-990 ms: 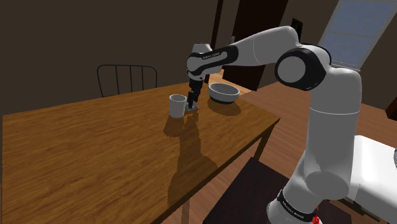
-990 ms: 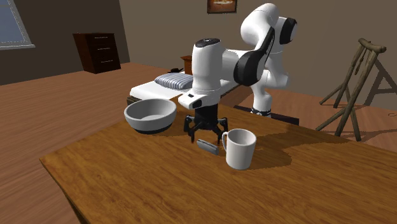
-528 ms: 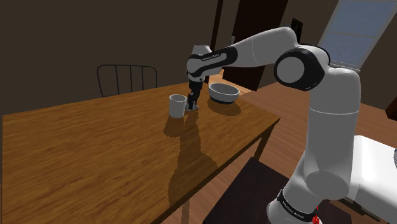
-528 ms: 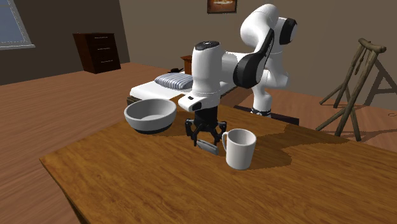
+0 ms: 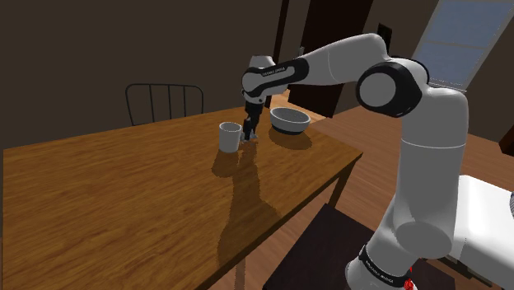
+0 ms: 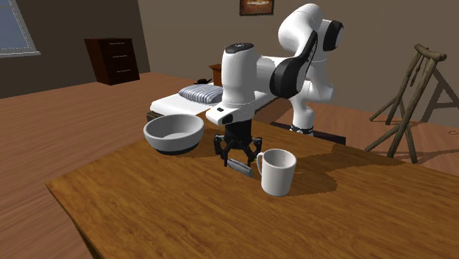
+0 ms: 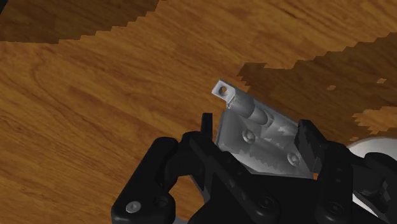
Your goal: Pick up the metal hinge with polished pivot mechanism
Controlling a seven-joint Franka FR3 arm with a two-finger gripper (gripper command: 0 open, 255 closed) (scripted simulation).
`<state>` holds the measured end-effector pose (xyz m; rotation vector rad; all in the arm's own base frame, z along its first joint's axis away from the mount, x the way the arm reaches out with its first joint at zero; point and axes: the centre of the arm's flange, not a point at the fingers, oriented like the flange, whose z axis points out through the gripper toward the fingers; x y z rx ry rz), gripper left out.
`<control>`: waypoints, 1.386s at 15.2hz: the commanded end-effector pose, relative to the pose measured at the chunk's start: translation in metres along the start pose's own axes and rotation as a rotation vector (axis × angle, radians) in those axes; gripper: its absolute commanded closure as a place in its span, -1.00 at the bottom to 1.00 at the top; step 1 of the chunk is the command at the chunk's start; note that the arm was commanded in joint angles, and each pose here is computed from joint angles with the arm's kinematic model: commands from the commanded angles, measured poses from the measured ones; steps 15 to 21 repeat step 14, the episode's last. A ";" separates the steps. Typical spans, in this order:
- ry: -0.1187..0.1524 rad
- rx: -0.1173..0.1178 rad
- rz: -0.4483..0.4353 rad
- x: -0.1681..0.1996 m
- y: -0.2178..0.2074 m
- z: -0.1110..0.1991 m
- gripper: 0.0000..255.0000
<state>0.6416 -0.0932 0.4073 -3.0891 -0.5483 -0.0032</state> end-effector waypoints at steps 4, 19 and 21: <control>0.000 0.000 0.000 0.000 -0.001 -0.026 1.00; 0.000 0.000 0.000 0.000 -0.001 -0.069 1.00; 0.000 0.000 0.000 0.000 -0.001 -0.069 1.00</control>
